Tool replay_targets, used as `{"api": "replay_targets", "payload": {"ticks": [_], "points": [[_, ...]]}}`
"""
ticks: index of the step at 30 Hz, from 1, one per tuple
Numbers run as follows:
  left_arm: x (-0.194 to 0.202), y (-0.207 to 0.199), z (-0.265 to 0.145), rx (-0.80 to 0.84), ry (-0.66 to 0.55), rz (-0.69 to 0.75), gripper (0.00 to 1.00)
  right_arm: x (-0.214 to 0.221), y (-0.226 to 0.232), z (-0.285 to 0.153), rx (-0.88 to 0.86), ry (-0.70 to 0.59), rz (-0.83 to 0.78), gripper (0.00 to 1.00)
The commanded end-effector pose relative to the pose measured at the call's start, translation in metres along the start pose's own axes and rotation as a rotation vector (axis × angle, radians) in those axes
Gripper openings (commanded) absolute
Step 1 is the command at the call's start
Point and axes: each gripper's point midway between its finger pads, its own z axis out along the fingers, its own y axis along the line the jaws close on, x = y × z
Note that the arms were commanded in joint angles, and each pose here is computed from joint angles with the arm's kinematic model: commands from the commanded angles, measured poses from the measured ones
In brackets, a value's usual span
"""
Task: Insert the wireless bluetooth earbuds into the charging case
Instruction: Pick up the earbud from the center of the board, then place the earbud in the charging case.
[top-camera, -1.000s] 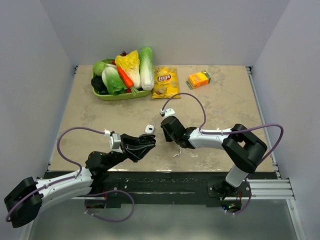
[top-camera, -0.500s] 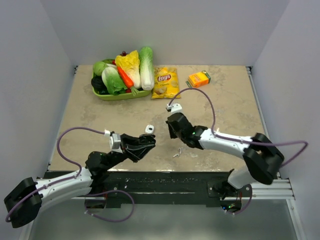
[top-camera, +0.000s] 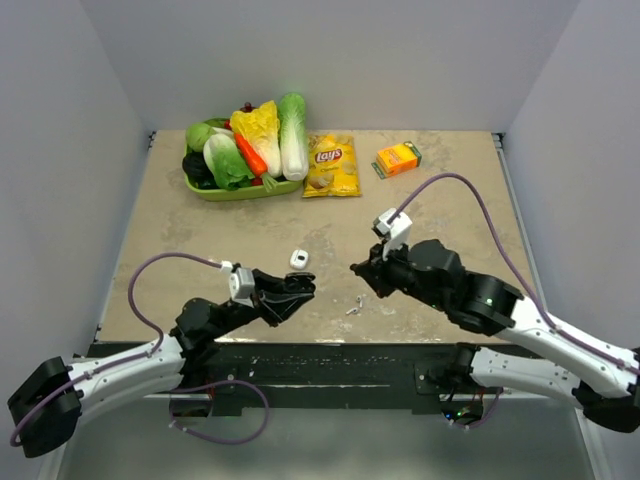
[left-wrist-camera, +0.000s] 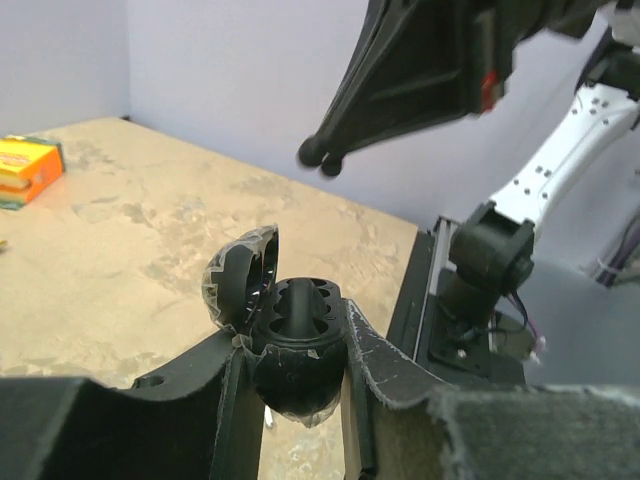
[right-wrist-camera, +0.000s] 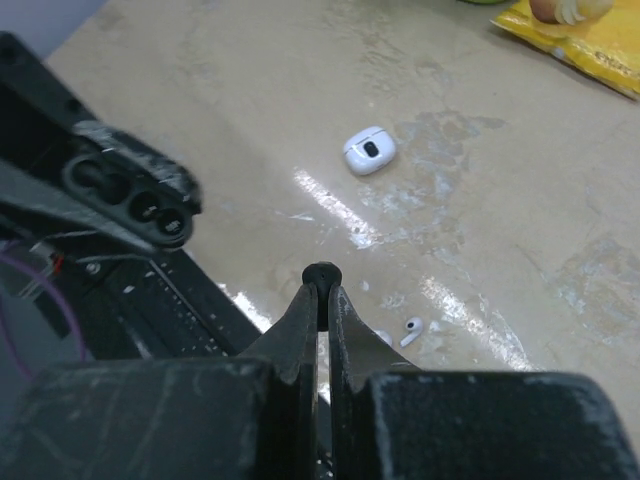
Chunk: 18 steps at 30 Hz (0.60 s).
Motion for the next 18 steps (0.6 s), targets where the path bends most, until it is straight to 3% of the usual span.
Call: {"api": "replay_targets", "payload": {"ticks": [1, 5, 11, 18], "points": [[-0.025, -0.027, 0.017, 0.179, 0.014, 0.085, 0.00, -0.030, 0.032, -0.066, -0.259, -0.078, -0.061, 0.00], [-0.038, -0.043, 0.020, 0.326, 0.041, 0.059, 0.00, -0.041, 0.048, -0.099, -0.397, -0.118, -0.143, 0.00], [-0.049, -0.068, 0.029, 0.535, 0.065, 0.007, 0.00, -0.033, 0.061, -0.094, -0.471, -0.082, -0.203, 0.00], [-0.045, -0.068, 0.042, 0.581, 0.077, -0.040, 0.00, -0.045, 0.068, -0.090, -0.491, -0.101, -0.214, 0.00]]}}
